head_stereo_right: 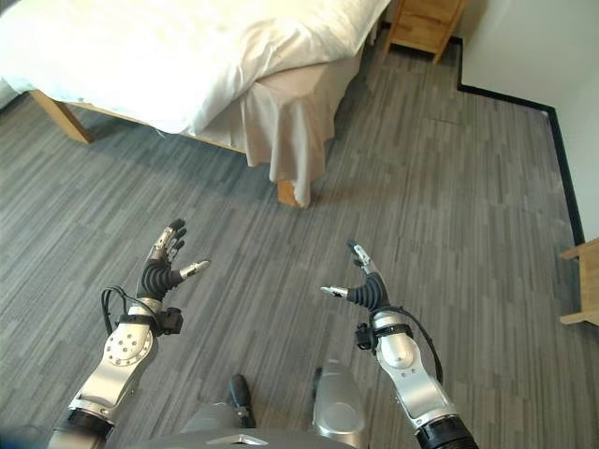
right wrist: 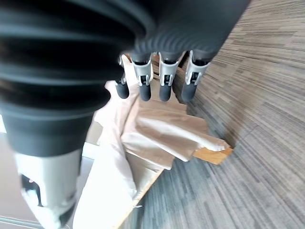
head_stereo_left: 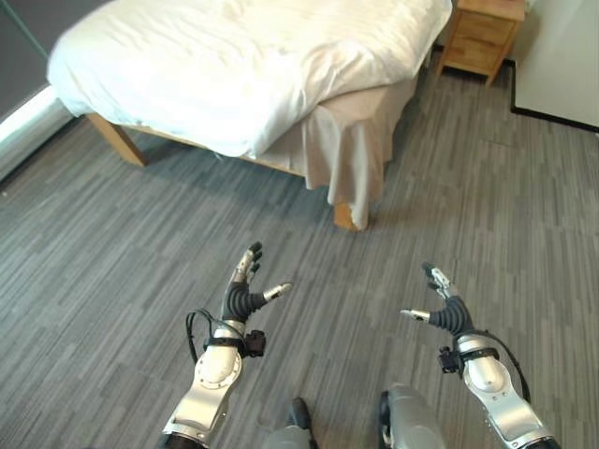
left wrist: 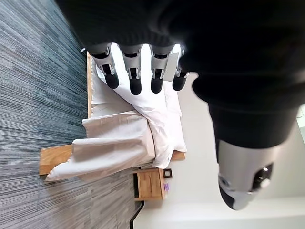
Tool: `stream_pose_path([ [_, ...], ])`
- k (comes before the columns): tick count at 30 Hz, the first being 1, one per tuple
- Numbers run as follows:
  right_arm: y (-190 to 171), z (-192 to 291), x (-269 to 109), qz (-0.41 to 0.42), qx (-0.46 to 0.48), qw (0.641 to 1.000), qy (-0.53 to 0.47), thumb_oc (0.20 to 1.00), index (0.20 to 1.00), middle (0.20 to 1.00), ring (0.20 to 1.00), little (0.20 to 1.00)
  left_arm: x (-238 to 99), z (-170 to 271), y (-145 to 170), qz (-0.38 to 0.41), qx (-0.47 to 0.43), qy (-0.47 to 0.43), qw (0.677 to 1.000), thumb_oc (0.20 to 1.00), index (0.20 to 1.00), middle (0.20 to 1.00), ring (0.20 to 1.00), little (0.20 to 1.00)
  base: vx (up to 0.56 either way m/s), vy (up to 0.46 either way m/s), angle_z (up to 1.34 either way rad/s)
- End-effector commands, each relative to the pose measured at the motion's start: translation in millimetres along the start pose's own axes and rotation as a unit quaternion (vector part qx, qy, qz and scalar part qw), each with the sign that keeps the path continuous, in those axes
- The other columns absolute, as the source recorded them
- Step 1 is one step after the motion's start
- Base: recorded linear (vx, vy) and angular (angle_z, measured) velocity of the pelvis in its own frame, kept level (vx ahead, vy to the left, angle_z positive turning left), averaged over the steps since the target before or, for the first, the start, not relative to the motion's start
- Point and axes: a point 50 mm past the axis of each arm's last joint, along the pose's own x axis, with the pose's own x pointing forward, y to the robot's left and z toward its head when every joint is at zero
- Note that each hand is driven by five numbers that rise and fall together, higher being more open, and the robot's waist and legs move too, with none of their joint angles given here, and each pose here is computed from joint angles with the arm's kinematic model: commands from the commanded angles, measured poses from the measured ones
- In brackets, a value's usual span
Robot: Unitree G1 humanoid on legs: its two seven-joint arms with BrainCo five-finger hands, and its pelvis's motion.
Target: Making the bed.
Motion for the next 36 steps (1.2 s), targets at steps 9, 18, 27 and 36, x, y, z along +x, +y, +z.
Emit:
stream_pose_path([
  [9,4,9,14,0.029,-0.02,0.999,-0.029,1.0,1.0,1.0,1.0,1.0,-8,1,-1,-0.013,-0.03,-0.011,0.999,1.0,1.0,1.0,1.0,1.0,0.5,-0.282,0.52],
  [18,5,6,17,0.047,-0.033,0.998,-0.013,1.0,1.0,1.0,1.0,1.0,-7,0,-4,-0.017,-0.053,-0.007,0.998,1.0,1.0,1.0,1.0,1.0,0.33,-0.158,-0.17],
  [27,7,-9,9,0.057,-0.05,0.997,0.017,1.0,1.0,1.0,1.0,1.0,-23,-12,-4,-0.008,-0.057,0.027,0.998,1.0,1.0,1.0,1.0,1.0,0.4,0.142,-0.1],
  [36,17,-2,7,0.066,-0.054,0.996,0.001,1.0,1.0,1.0,1.0,1.0,-23,-15,7,-0.036,-0.008,0.044,0.998,1.0,1.0,1.0,1.0,1.0,0.46,0.141,-0.33],
])
